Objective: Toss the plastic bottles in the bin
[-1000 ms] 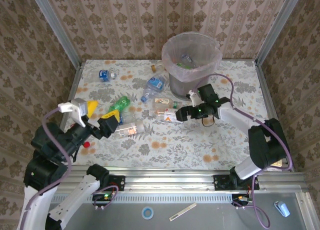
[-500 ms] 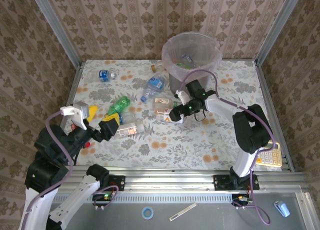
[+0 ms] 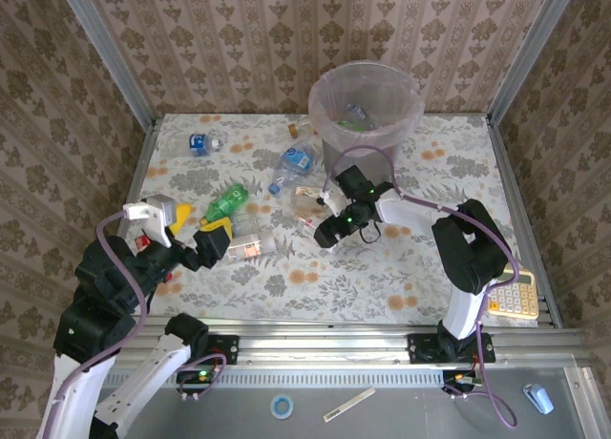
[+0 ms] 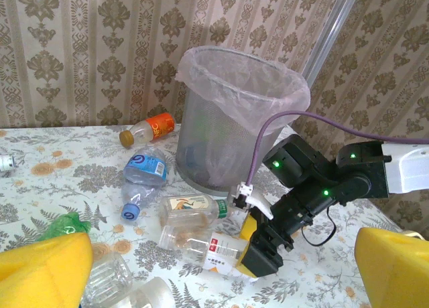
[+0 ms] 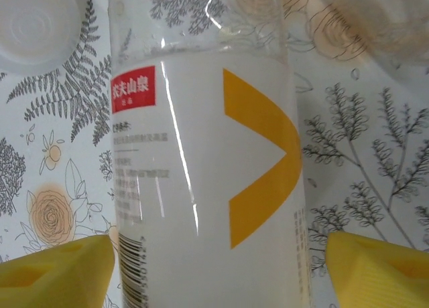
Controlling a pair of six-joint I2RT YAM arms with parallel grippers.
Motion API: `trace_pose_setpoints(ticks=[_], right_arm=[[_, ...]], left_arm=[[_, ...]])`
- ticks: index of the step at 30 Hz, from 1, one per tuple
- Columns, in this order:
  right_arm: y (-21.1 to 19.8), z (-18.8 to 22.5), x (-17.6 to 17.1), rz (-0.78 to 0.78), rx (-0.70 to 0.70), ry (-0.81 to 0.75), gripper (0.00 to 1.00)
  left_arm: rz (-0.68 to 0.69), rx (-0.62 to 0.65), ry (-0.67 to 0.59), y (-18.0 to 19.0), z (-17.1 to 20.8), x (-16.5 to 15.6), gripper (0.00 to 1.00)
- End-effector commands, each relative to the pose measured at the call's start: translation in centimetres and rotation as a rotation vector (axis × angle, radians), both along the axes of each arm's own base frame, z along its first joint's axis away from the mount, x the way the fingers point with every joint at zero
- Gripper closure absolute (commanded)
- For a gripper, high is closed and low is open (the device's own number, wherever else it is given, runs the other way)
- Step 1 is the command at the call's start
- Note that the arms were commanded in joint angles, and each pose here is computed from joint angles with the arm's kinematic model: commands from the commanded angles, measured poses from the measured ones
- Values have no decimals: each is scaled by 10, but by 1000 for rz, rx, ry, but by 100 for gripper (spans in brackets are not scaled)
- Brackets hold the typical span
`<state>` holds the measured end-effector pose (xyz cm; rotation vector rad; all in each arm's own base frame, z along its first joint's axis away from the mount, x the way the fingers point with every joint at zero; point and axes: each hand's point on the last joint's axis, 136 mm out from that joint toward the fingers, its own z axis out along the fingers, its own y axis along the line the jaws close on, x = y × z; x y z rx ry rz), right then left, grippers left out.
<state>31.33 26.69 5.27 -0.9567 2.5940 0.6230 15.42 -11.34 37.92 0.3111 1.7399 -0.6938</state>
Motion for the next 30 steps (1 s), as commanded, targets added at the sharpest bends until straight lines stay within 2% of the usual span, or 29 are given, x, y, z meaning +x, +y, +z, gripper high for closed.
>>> trace_pose_setpoints(ticks=[1, 10, 15, 24, 30], right_arm=[[-4, -11, -6, -10, -46, 1, 23], [3, -9, -23, 0, -61, -14, 39], [6, 1, -32, -12, -36, -33, 52], [6, 53, -48, -35, 79, -133, 55], [2, 102, -55, -54, 172, -220, 56]], left_arm=[[-2, -27, -8, 1, 3, -3, 0], [-16, -42, 12, -4, -6, 0, 0], [-29, -59, 34, -10, -14, 5, 0], [-71, -110, 84, -26, -32, 15, 0], [-86, -131, 103, -33, -41, 21, 0]])
